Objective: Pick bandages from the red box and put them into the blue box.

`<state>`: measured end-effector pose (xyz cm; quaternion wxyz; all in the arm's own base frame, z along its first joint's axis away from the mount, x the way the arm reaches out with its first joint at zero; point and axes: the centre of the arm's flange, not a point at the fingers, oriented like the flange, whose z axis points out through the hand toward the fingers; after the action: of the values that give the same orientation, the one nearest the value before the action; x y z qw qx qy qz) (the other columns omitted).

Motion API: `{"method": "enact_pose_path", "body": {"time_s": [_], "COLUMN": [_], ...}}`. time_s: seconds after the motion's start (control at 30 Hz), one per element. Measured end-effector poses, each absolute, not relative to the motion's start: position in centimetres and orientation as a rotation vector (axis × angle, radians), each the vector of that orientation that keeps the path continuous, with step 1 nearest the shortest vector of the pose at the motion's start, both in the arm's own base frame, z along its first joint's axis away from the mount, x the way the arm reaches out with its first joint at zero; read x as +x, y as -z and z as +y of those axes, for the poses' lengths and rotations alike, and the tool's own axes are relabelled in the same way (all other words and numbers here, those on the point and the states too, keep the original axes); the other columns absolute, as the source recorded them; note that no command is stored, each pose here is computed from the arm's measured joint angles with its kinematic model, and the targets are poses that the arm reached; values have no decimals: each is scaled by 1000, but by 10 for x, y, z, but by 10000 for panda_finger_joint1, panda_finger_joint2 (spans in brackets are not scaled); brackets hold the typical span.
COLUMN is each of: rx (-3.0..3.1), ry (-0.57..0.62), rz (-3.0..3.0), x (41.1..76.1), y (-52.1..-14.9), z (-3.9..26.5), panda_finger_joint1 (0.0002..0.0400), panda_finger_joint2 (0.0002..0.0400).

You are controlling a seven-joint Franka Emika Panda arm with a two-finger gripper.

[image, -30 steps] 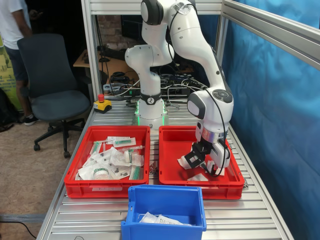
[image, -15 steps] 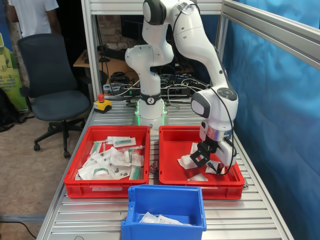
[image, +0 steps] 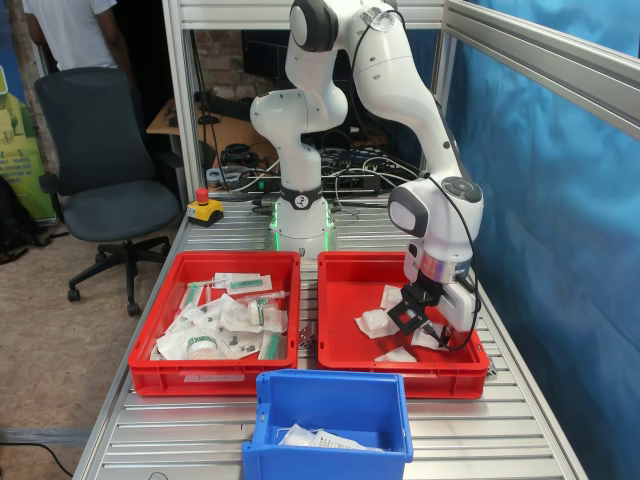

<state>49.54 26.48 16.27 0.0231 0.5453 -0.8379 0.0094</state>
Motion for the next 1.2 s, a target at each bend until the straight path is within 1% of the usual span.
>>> {"method": "enact_pose_path", "body": {"time_s": [0.3, 1.0, 1.03, 1.13, 1.17, 1.2], "rx": [1680, 1674, 1673, 1671, 1672, 1672], "ry": [-21, -27, -27, -29, -29, -29], "rz": [-2575, -2585, -2586, -2588, -2589, -2590], "x": [491, 495, 495, 496, 496, 497], "y": [-150, -150, -150, -150, -151, -151], "z": [264, 261, 261, 260, 260, 260], "panda_finger_joint1": [400, 400, 366, 366, 316, 316], "panda_finger_joint2": [400, 400, 366, 366, 316, 316]}}
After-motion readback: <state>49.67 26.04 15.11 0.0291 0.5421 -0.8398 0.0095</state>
